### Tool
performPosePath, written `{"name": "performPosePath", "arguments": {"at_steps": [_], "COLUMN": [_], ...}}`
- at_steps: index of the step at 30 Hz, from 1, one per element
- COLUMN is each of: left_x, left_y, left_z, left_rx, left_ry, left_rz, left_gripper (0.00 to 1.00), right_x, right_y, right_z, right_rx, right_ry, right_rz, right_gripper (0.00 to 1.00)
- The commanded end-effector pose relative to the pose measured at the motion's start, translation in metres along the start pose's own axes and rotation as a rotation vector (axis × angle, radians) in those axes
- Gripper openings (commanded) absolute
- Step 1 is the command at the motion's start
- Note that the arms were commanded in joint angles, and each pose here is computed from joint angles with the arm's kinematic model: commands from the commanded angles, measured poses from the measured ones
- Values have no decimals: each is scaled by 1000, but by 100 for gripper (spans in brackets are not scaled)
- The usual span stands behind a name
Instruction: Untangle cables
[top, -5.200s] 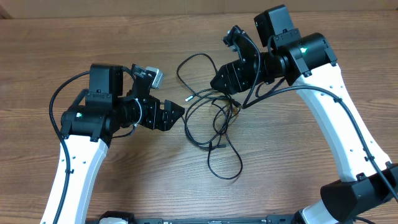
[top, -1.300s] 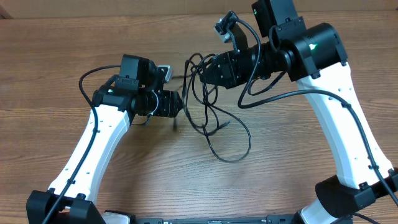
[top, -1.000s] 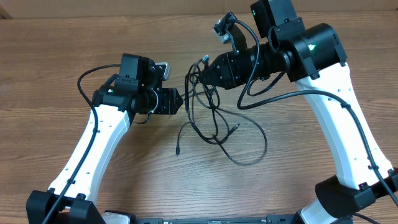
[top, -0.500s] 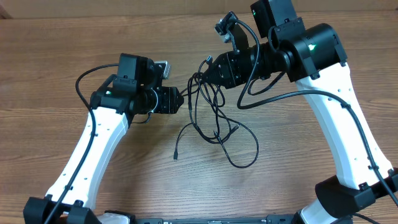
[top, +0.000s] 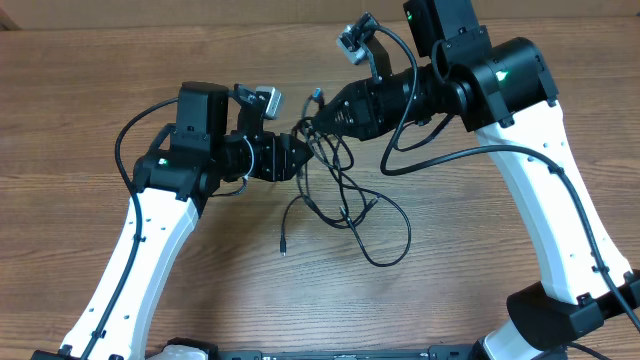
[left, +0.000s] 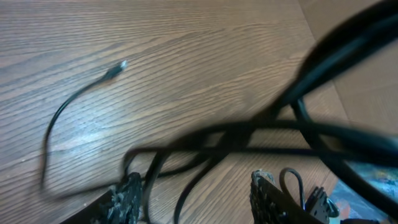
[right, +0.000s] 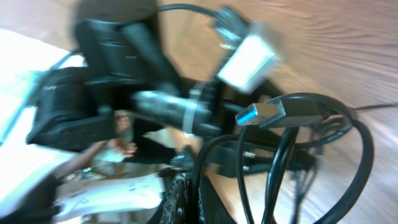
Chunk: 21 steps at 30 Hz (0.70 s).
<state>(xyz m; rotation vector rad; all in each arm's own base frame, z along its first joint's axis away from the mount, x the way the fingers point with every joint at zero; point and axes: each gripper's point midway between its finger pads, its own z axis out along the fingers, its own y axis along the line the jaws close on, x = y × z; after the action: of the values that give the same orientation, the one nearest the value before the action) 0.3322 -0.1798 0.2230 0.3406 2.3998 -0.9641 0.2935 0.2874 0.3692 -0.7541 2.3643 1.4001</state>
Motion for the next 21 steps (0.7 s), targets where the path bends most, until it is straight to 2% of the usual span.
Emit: {"name": "performPosePath", "arguments": {"at_steps": [1, 4, 6, 8, 9, 10, 16, 18, 21], "left_x": [-4, -4, -4, -3, -2, -2, 4, 7, 12], "left_y": [-12, -12, -11, -11, -11, -10, 4, 9, 15], "left_z": [-3, -2, -2, -1, -1, -1, -2, -3, -4], "left_rx": [18, 10, -1, -5, -6, -9, -83, -116, -145], "left_ry": [-14, -13, -13, -11, -8, -5, 14, 24, 41], "left_rz": [55, 60, 63, 62, 63, 62, 39, 29, 17], "left_gripper": [55, 54, 46, 29, 13, 4, 4, 4, 4], "right_x": [0, 1, 0, 0, 0, -1, -1, -2, -3], "right_y": [51, 59, 59, 58, 57, 56, 52, 37, -6], "right_z": [-14, -16, -16, -17, -17, -16, -15, -13, -17], "right_rx": [-192, -243, -241, -238, -232, -225, -202, -118, 116], "right_ry": [-11, -5, -6, -8, -9, -10, -13, -23, -46], "right_rz": [-39, -43, -46, -44, -44, -43, -39, -25, 20], "right_gripper": [4, 4, 4, 4, 4, 4, 4, 4, 4]}}
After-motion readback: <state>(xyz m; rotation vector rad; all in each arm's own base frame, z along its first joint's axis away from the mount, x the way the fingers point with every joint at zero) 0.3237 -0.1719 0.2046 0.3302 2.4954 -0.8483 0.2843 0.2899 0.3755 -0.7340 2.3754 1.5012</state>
